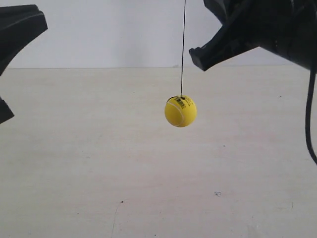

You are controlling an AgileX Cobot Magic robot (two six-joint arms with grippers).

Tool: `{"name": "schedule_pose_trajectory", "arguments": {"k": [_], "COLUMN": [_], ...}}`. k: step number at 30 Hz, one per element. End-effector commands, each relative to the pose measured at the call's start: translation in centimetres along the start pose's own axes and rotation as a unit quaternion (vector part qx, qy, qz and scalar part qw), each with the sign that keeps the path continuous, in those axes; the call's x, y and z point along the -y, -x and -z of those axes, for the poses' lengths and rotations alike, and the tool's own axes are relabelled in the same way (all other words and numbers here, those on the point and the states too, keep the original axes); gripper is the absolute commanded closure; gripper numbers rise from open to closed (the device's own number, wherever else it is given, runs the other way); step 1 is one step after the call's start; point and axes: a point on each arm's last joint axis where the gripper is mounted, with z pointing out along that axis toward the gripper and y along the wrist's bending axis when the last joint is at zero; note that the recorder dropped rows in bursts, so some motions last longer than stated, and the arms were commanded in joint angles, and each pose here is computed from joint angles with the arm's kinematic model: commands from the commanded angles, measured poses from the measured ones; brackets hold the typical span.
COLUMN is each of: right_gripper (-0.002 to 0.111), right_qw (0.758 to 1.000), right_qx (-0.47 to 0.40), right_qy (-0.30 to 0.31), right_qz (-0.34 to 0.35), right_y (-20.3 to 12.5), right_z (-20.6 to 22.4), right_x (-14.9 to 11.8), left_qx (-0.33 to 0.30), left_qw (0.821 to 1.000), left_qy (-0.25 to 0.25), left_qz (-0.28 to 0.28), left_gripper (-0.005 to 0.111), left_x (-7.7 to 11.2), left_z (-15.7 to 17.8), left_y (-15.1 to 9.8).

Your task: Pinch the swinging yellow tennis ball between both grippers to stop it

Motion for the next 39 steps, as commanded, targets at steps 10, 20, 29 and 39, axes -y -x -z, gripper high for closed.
{"name": "schedule_pose_trajectory", "arguments": {"k": [10,20,29,39], "right_gripper": [0.108,0.108,0.108,0.108], "right_qw": [0.944,0.926,0.923,0.923], "right_qx": [-0.065,-0.076,-0.077,-0.082], "right_qy": [-0.315,-0.361,-0.37,-0.371], "right_qz": [0.071,0.075,0.073,0.067], "right_y": [0.3,0.2,0.2,0.1], "right_z": [2.0,2.6,2.7,2.7], "right_x": [5.9,6.6,6.7,6.7], "left_qx": [-0.007,0.005,0.074,0.152], "left_qw": [1.0,0.999,0.971,0.935], "left_qy": [0.026,0.039,0.225,0.313], "left_qz": [0.009,0.0,-0.036,-0.065], "left_gripper": [0.102,0.102,0.102,0.102], "left_x": [-0.2,-0.3,-1.4,2.9], "left_z": [0.4,0.9,6.8,17.2], "left_y": [0.1,0.7,5.3,8.2]}}
